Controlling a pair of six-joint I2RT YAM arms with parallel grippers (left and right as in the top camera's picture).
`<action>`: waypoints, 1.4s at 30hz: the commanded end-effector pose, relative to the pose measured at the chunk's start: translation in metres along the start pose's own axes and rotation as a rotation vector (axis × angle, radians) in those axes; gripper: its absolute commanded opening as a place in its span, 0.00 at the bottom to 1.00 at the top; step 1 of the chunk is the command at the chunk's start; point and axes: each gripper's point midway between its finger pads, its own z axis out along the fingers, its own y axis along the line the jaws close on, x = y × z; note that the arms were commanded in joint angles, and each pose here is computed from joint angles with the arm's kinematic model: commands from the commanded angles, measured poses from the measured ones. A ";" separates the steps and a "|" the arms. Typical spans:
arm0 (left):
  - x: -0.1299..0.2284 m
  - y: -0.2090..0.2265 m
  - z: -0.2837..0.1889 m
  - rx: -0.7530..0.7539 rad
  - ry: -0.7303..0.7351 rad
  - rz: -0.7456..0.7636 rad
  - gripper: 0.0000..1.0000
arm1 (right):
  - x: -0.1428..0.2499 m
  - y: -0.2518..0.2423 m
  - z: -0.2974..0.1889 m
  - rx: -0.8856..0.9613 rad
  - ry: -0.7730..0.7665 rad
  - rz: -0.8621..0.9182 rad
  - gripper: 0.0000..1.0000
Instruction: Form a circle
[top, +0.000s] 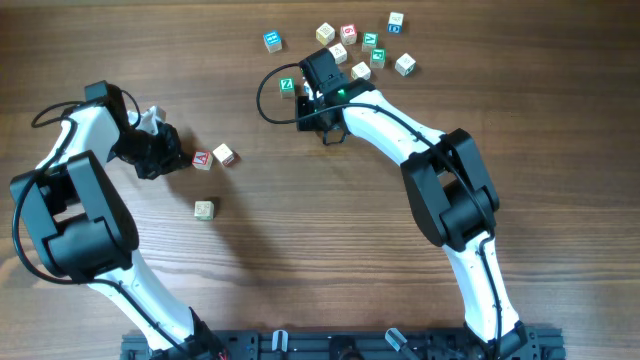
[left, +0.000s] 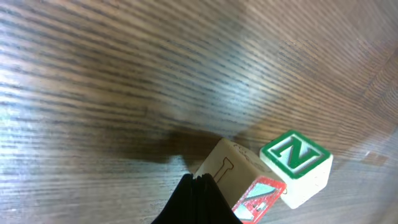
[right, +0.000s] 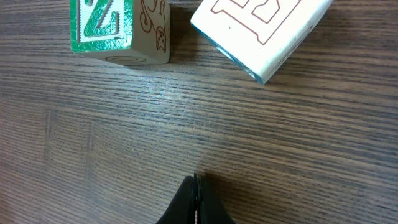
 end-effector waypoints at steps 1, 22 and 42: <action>-0.002 -0.003 0.005 0.021 -0.010 0.000 0.04 | 0.016 -0.016 0.011 0.061 0.043 0.015 0.05; -0.003 -0.009 0.004 0.056 -0.010 -0.023 0.04 | 0.016 -0.016 0.011 0.061 0.043 0.016 0.05; -0.028 0.023 0.001 -0.111 -0.126 -0.148 0.04 | 0.014 0.085 -0.008 -0.477 0.042 -0.228 0.04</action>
